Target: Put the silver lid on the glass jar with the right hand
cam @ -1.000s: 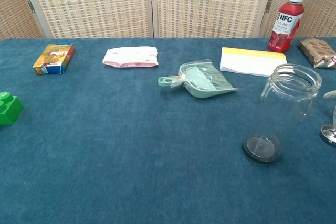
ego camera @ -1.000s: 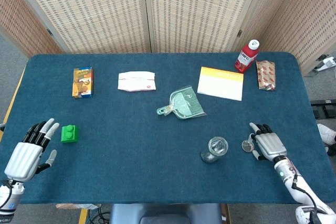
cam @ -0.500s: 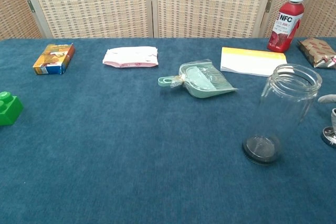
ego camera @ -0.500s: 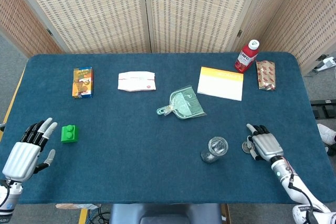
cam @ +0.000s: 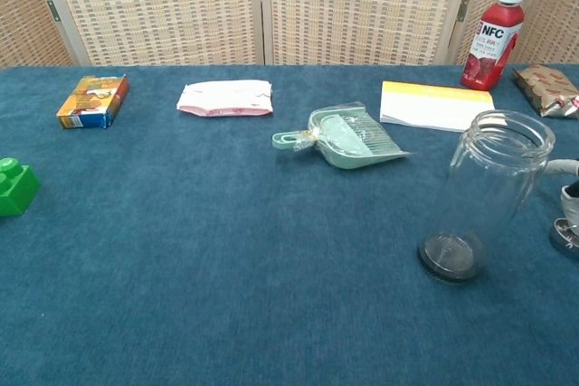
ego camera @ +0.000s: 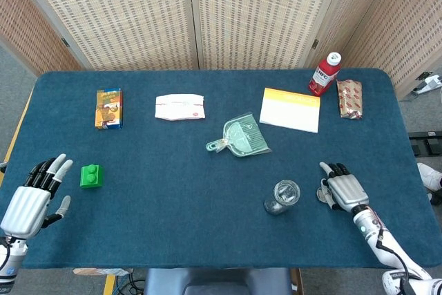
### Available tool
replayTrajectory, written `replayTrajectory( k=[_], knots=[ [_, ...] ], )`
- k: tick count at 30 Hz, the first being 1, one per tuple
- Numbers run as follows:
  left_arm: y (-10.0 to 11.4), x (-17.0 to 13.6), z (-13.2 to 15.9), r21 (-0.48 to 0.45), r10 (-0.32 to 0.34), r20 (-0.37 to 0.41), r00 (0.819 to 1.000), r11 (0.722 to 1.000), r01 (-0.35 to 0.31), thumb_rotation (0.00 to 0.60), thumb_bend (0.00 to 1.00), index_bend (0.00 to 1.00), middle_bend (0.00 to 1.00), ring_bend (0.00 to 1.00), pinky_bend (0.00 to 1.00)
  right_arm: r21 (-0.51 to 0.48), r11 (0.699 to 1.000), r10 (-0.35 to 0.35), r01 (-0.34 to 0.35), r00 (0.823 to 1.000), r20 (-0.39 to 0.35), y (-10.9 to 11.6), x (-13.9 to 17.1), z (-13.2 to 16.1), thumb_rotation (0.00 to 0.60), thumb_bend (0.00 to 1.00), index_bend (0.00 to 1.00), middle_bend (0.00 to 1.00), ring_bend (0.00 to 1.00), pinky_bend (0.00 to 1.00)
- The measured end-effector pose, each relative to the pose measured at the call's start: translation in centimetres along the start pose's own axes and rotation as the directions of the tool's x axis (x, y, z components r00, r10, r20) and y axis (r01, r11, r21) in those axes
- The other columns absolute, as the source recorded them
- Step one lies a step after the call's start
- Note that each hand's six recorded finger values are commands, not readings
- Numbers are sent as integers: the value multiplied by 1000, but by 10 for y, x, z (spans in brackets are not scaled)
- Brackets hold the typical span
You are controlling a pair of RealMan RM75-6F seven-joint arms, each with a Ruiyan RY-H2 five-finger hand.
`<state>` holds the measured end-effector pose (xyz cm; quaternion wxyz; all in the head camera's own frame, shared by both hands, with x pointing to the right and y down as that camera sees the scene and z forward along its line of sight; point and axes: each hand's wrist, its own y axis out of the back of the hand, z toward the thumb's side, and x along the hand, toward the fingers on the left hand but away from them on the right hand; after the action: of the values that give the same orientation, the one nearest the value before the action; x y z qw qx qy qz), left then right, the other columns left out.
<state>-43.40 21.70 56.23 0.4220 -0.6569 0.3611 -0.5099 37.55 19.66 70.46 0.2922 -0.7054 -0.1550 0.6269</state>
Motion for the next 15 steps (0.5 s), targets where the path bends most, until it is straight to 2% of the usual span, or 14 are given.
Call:
replayTrajectory(
  k=[7, 15],
  knots=[
    [-1, 1, 1, 9, -2, 2, 1000, 1000, 2, 600, 424, 0, 0, 0, 73, 7, 999, -35, 35, 999, -23, 17, 11, 9, 600, 568, 607, 37, 0, 0],
    [-4, 1, 4, 22, -6, 8, 1000, 1000, 6, 600, 424, 0, 0, 0, 73, 26, 994, -102, 104, 993, -61, 58, 37, 32, 600, 569, 607, 37, 0, 0]
  ],
)
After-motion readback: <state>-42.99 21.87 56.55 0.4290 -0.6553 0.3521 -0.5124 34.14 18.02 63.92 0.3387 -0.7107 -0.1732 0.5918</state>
